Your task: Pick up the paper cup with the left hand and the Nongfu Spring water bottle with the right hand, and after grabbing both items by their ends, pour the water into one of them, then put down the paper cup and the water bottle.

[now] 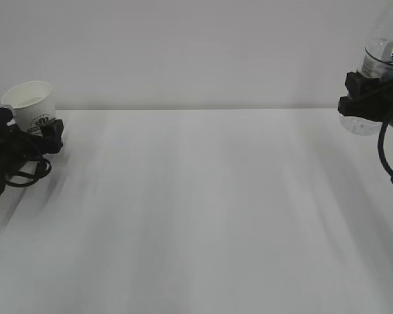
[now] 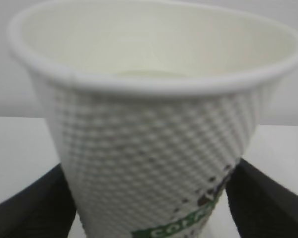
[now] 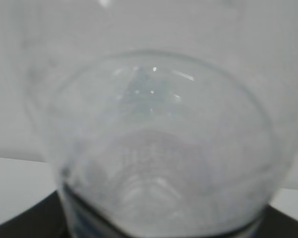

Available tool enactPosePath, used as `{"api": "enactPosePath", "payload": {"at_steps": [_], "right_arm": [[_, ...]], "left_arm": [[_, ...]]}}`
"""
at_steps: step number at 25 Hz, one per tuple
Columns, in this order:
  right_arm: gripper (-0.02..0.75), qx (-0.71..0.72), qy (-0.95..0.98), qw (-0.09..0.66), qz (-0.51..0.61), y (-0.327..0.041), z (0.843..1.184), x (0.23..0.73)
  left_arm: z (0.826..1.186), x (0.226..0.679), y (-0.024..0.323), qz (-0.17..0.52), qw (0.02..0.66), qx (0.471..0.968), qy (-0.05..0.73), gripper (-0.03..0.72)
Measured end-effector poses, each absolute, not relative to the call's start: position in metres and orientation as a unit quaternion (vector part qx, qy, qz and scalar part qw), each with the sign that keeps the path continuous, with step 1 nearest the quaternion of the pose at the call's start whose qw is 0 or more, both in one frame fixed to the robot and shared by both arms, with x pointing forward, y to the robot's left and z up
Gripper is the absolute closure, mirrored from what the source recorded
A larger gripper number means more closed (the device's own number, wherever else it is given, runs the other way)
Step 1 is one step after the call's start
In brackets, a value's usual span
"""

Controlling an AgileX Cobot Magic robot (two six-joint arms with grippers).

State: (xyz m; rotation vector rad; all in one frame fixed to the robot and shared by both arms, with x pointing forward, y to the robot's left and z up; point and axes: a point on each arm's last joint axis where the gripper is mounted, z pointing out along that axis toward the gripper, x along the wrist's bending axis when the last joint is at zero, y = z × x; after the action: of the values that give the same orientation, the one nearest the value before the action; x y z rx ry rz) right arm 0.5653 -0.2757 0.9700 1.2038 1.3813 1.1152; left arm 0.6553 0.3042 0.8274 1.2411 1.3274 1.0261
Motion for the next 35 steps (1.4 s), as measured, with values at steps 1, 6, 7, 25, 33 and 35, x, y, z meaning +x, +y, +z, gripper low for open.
{"api": "enactPosePath", "payload": {"at_steps": [1, 6, 7, 25, 33, 35], "right_arm": [[0.341, 0.493, 0.566, 0.478, 0.457, -0.276, 0.970, 0.565], [0.341, 0.493, 0.566, 0.478, 0.457, -0.276, 0.970, 0.565], [0.341, 0.493, 0.566, 0.478, 0.457, -0.276, 0.970, 0.565], [0.341, 0.476, 0.580, 0.476, 0.459, -0.273, 0.970, 0.565], [0.342, 0.473, 0.582, 0.476, 0.459, -0.272, 0.970, 0.565], [0.342, 0.472, 0.583, 0.476, 0.459, -0.272, 0.970, 0.565]], "left_arm": [[0.827, 0.654, 0.304, 0.424, 0.502, 0.515, 0.551, 0.001], [0.823, 0.635, 0.304, 0.412, 0.490, 0.524, 0.562, 0.002], [0.824, 0.631, 0.304, 0.413, 0.485, 0.529, 0.560, 0.003], [0.884, 0.551, 0.302, 0.415, 0.475, 0.539, 0.559, 0.035], [0.906, 0.542, 0.300, 0.427, 0.492, 0.533, 0.540, 0.076], [0.909, 0.541, 0.300, 0.429, 0.496, 0.533, 0.535, 0.087]]}}
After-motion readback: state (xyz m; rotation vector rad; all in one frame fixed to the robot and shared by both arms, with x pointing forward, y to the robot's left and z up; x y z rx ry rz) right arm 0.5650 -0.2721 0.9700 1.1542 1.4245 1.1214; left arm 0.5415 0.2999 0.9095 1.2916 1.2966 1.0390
